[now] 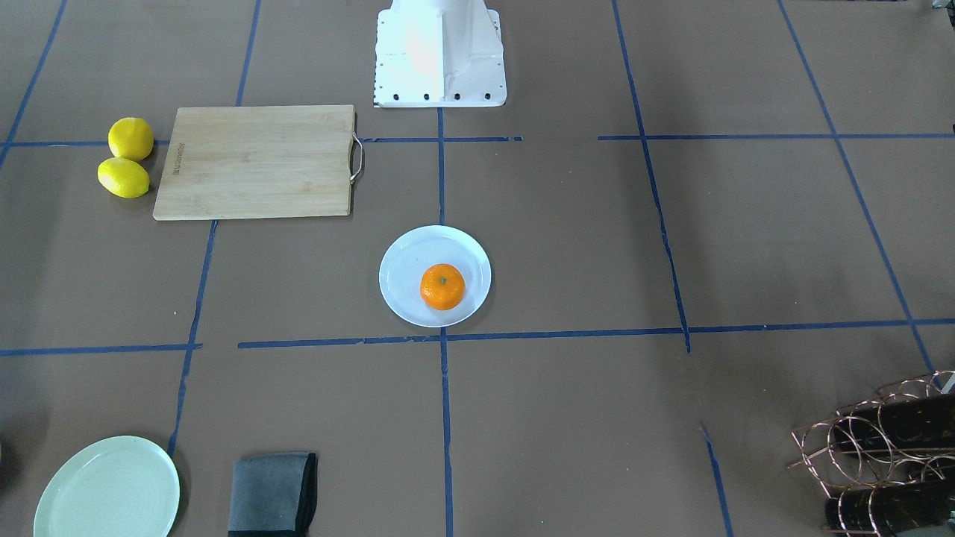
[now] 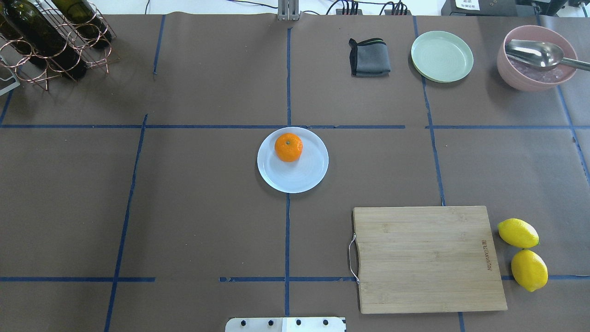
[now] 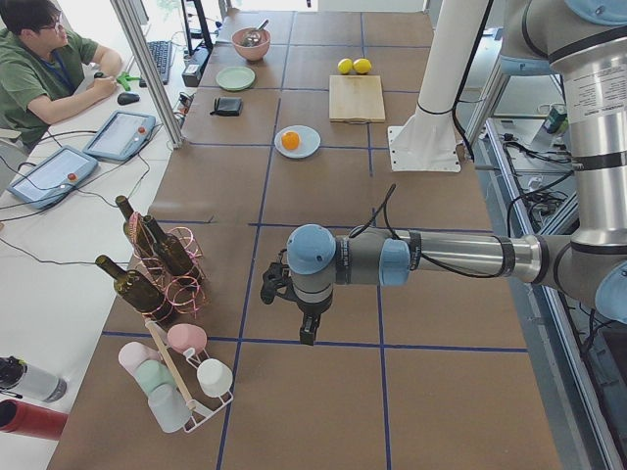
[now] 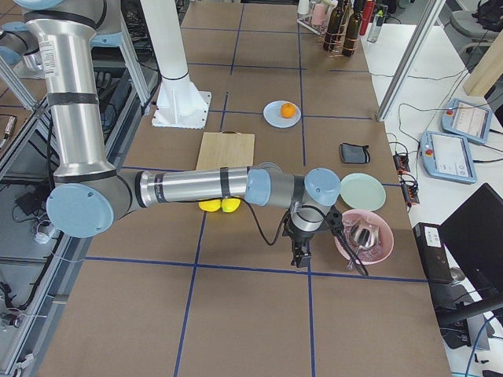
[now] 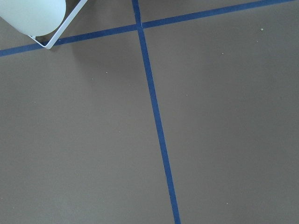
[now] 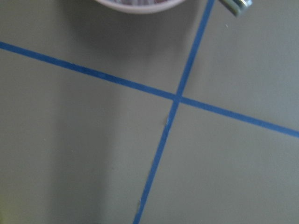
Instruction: Pick orange to plate
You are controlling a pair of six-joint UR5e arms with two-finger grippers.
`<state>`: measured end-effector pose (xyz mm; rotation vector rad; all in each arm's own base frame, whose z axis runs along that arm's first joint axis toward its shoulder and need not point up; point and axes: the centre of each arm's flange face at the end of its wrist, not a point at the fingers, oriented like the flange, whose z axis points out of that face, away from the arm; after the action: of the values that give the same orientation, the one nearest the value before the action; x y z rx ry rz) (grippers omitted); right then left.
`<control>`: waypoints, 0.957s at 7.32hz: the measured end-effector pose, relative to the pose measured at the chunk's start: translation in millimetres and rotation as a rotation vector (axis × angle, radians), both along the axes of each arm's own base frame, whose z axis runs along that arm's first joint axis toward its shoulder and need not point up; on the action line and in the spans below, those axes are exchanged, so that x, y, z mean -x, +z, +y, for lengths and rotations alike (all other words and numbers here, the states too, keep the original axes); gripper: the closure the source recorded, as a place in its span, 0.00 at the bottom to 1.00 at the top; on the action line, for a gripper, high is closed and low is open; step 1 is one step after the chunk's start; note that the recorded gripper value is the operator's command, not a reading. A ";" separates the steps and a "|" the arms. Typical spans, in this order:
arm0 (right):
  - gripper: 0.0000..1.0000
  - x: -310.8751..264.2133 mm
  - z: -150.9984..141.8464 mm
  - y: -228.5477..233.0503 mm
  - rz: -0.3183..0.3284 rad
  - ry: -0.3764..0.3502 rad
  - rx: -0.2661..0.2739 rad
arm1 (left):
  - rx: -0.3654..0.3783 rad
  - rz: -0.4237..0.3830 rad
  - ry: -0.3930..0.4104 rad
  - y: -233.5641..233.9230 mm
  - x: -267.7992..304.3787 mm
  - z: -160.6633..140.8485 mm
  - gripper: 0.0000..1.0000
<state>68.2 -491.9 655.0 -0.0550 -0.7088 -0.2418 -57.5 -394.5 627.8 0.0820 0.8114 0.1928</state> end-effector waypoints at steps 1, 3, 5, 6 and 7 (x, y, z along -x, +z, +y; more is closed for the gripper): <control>0.00 -6.7 21.5 18.5 0.003 0.014 0.028 | -0.005 0.000 0.001 -0.5 0.2 -0.2 0.00; 0.00 -10.2 44.5 38.2 0.005 0.030 0.034 | -0.005 0.000 0.001 -0.2 0.4 -0.2 0.00; 0.00 -10.3 47.8 40.0 0.003 0.033 0.024 | -0.003 -0.001 0.000 0.4 0.5 -0.1 0.00; 0.00 -10.3 47.6 39.4 0.002 0.033 0.021 | -0.003 -0.001 0.000 0.4 0.5 -0.1 0.00; 0.00 -10.2 47.6 39.1 0.001 0.033 0.019 | -0.004 -0.001 0.000 0.4 0.5 -0.1 0.00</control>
<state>78.5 -444.3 694.2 -0.0621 -0.7105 -0.2035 -58.0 -394.6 628.1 0.0851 0.8097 0.1945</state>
